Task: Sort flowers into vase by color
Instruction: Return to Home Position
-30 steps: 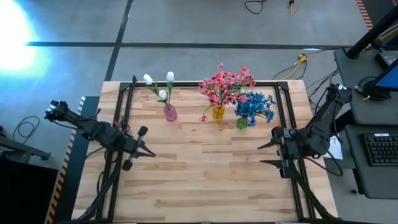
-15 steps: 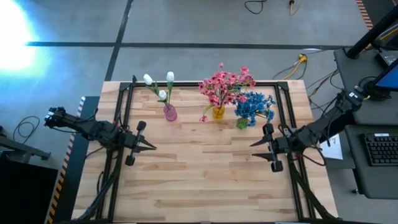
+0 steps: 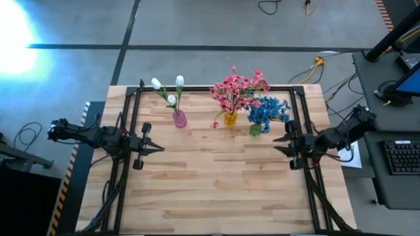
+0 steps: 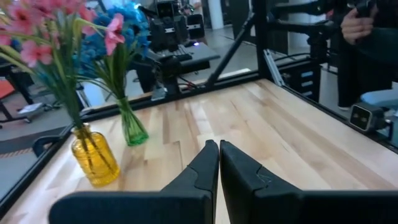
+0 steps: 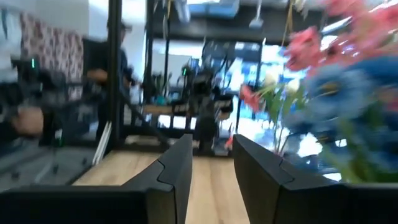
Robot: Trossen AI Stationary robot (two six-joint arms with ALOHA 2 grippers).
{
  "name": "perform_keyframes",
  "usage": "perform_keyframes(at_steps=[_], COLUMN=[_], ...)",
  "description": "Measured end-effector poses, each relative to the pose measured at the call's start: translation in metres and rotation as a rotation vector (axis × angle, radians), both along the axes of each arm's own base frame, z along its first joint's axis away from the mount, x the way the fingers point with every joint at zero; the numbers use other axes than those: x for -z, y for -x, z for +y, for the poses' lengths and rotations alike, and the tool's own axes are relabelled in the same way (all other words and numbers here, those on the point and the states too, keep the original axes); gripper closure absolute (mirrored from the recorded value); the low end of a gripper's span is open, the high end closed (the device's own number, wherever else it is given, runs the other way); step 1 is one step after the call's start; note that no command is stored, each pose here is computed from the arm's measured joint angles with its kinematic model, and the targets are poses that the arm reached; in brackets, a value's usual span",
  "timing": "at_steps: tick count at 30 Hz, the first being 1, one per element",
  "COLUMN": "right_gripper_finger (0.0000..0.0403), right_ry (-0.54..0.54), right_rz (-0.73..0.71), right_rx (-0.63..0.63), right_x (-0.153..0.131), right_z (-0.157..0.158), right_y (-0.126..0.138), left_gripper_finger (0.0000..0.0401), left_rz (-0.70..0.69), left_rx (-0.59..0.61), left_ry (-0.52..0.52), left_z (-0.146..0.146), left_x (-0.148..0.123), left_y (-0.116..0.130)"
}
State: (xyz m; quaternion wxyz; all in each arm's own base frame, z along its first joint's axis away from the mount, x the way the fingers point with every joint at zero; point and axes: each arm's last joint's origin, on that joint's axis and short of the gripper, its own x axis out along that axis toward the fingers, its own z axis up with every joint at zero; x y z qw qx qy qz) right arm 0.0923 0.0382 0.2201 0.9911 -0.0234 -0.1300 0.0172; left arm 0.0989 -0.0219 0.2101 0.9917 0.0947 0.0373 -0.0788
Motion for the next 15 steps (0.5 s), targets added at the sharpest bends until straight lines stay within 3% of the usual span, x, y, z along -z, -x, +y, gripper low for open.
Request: perform_keyframes(at_steps=[5, 9, 15], right_gripper_finger=[0.0298, 0.0299, 0.0306], right_ry=[-0.019, -0.019, -0.053], right_rz=[-0.071, -0.026, 0.014], right_rx=[0.033, 0.097, 0.262], right_x=[0.016, 0.023, 0.025], right_z=[-0.006, -0.008, -0.012], right_y=[0.009, 0.008, 0.007], left_gripper_finger=[0.0401, 0.0401, 0.0401], left_rz=[-0.039, -0.108, -0.095], left_rx=[-0.007, 0.005, -0.007], left_ry=[0.01, 0.025, 0.028], left_z=[0.002, 0.003, 0.004], left_x=[0.013, 0.018, 0.021], left_y=[0.005, 0.012, 0.01])
